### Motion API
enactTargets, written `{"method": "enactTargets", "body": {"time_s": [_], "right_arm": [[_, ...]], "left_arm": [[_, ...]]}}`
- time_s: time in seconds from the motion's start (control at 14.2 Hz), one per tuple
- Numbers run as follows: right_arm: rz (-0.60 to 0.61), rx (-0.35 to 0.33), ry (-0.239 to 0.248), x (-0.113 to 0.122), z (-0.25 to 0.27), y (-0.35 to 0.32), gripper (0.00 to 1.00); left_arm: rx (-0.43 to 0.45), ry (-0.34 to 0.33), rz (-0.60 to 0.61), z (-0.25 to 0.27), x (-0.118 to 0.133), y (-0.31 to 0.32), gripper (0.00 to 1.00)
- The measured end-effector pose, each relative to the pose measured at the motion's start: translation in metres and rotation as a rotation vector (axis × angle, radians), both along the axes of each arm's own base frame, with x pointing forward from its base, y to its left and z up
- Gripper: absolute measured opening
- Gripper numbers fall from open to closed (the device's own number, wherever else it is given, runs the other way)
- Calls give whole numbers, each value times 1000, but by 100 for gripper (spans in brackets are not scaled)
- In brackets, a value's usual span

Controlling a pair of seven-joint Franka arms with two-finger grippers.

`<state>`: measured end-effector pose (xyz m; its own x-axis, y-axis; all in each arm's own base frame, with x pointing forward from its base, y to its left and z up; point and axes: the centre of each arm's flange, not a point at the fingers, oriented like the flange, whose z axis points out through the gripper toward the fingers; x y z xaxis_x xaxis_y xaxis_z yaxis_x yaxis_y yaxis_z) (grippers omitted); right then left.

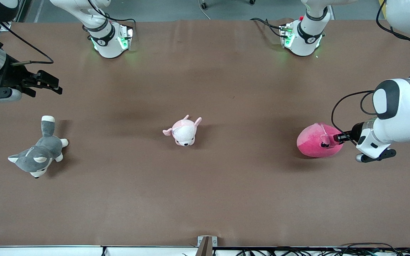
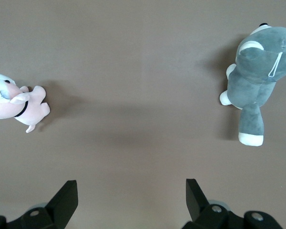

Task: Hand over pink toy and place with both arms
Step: 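Grasp the pink plush toy by its eyes with the left gripper, then lift the pink toy toward the middle while the right gripper approaches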

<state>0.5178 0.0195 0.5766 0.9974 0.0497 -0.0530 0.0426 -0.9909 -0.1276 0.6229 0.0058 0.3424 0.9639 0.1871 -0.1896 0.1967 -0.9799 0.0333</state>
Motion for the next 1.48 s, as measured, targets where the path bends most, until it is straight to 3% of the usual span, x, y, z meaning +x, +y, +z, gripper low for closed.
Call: {"method": "enactTargets", "body": {"time_s": [0.07, 0.28, 0.56, 0.71, 0.85, 1.13, 1.34, 1.48], "right_arm": [[-1, 34, 2, 0, 0, 5, 99], [-15, 138, 16, 0, 0, 15, 92], [-18, 164, 23, 3, -3, 18, 83], [-19, 177, 21, 4, -2, 19, 80], [-27, 240, 26, 4, -1, 25, 72], [-49, 344, 42, 7, -2, 38, 68], [-65, 431, 54, 9, 0, 51, 64], [-45, 442, 49, 9, 6, 65, 60]], "left_arm": [[1, -6, 8, 3, 1, -2, 14], [0, -32, 55, 20, 5, -30, 12], [-15, -47, 137, 72, -8, -127, 11], [-24, -39, 173, 105, -23, -190, 11], [-50, -60, 216, 137, -39, -250, 11], [-111, -114, 279, 197, -75, -346, 11], [-133, -109, 295, 214, -114, -411, 10], [-155, -100, 291, 212, -142, -457, 10]]}}
